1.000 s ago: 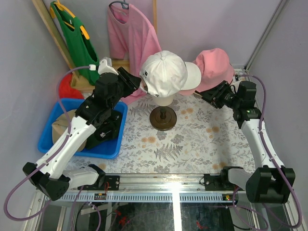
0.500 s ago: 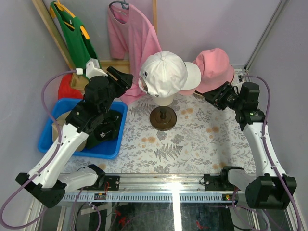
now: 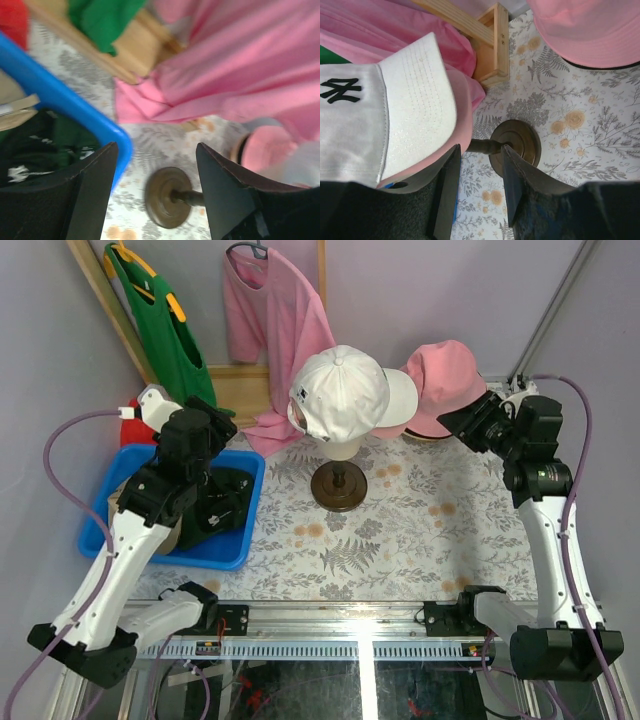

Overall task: Stack the hats
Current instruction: Stack the hat on the hat.

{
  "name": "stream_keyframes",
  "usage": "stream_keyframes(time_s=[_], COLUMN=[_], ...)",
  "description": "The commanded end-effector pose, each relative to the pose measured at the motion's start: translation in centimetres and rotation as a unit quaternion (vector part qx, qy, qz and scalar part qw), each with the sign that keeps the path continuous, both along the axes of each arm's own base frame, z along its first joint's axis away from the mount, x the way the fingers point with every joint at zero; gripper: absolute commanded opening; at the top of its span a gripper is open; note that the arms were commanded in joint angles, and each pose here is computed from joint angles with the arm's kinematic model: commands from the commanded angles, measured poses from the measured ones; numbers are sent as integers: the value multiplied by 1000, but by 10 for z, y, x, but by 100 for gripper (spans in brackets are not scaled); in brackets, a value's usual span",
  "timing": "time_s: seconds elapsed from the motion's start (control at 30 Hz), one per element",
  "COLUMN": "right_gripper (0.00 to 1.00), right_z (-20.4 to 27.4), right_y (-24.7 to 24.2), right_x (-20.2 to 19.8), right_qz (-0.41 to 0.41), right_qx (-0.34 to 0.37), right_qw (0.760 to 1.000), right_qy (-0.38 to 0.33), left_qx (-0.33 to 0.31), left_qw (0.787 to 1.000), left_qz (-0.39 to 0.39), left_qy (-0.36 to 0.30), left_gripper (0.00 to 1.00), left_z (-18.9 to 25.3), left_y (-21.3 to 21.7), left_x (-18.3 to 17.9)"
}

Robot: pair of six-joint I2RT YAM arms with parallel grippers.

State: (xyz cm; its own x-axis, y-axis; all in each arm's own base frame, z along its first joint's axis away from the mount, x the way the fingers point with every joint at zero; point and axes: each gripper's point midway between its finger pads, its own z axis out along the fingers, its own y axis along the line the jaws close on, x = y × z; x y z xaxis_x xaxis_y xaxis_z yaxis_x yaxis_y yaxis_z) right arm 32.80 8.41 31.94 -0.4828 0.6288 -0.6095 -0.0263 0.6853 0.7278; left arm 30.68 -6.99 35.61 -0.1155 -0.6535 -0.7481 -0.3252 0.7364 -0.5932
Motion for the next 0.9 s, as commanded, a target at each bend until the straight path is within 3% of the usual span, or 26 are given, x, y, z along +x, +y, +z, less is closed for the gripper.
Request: stream_keyframes(time_s=[0.0,0.13,0.5,0.87], right_gripper=[45,45,44,44], right_z=[8,3,-5,-2], right_y=[-10,-10,-1,9], right_x=[3,2,-8,-11], right_qz=[-5,-4,20,35], right_qx=[-49,-54,-38,-20], right_qw=[999,998,999,999], right_qy=[-13,-16,-11,-22], left_qx=[33,13,-39,-58], left_qw=[993,987,980,985], left_qz=[35,43,52,106], left_qy=[111,154,188,123], left_gripper=[64,64,62,62], left_z=[-68,-112,-194,-226], left_y=[30,41,45,60], left_x=[-5,-9,-10,5])
